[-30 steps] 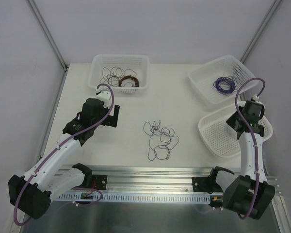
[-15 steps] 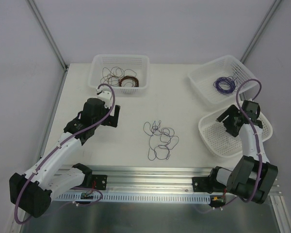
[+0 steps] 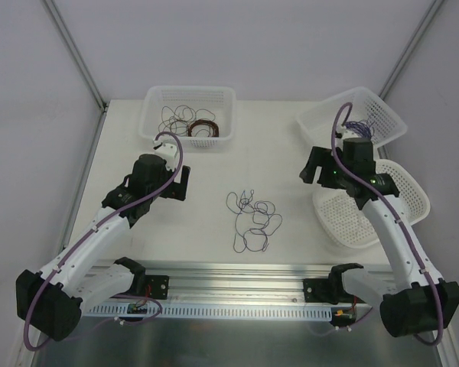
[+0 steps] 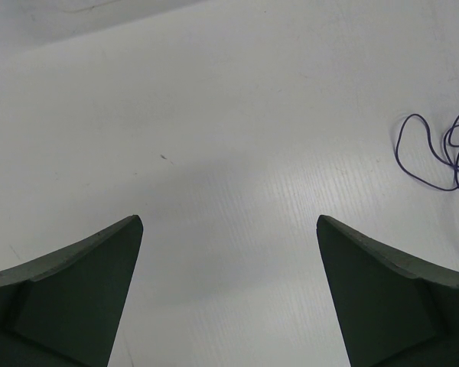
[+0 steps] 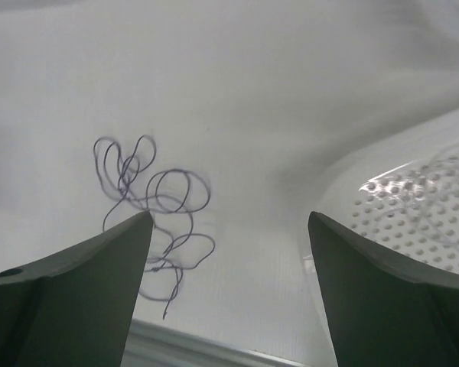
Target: Untangle the cables
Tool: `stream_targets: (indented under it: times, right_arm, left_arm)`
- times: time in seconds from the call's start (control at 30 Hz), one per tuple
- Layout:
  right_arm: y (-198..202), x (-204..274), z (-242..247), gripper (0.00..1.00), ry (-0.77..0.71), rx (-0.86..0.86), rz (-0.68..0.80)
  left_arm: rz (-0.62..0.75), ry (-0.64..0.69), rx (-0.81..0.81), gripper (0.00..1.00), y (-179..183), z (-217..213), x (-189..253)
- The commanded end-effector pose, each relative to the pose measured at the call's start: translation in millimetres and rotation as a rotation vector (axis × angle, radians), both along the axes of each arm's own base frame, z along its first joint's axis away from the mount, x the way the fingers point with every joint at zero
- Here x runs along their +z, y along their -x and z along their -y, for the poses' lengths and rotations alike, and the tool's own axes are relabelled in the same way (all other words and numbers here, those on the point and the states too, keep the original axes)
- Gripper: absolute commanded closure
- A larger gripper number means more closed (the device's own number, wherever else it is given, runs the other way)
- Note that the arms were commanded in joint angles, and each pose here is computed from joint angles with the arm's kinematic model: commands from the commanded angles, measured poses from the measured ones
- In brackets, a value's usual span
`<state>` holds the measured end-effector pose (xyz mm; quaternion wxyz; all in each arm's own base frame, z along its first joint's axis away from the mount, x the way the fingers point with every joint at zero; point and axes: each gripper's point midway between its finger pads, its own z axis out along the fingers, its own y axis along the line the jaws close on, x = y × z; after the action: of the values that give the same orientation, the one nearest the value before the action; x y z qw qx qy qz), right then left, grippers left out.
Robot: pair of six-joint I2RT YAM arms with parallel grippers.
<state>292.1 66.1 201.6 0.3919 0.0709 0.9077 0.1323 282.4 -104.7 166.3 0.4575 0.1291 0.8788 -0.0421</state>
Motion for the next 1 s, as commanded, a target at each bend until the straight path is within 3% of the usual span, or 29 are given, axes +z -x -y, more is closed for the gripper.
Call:
stream_targets:
  times: [0.0, 0.23, 0.5, 0.97]
  right_arm:
    - [15.7, -1.7, -42.2, 0.13, 0.019, 0.232, -0.019]
    - [49.1, -64.4, -93.5, 0.18, 0.067, 0.522, -0.199]
    - [74.6, -123.6, -97.5, 0.23, 0.077, 0.615, -0.423]
    - [71.5, -163.6, -115.1, 0.44, 0.055, 0.651, -0.48]
  left_arm:
    - [0.023, -0.003, 0.004, 0.01, -4.8, -1.7, 3.3]
    - [0.023, -0.003, 0.004, 0.01, -5.1, -1.5, 3.6]
    - [0.021, -0.007, 0.001, 0.01, -5.1, -1.1, 2.7]
    - [0.011, -0.011, -0.001, 0.01, -5.3, -1.0, -0.2]
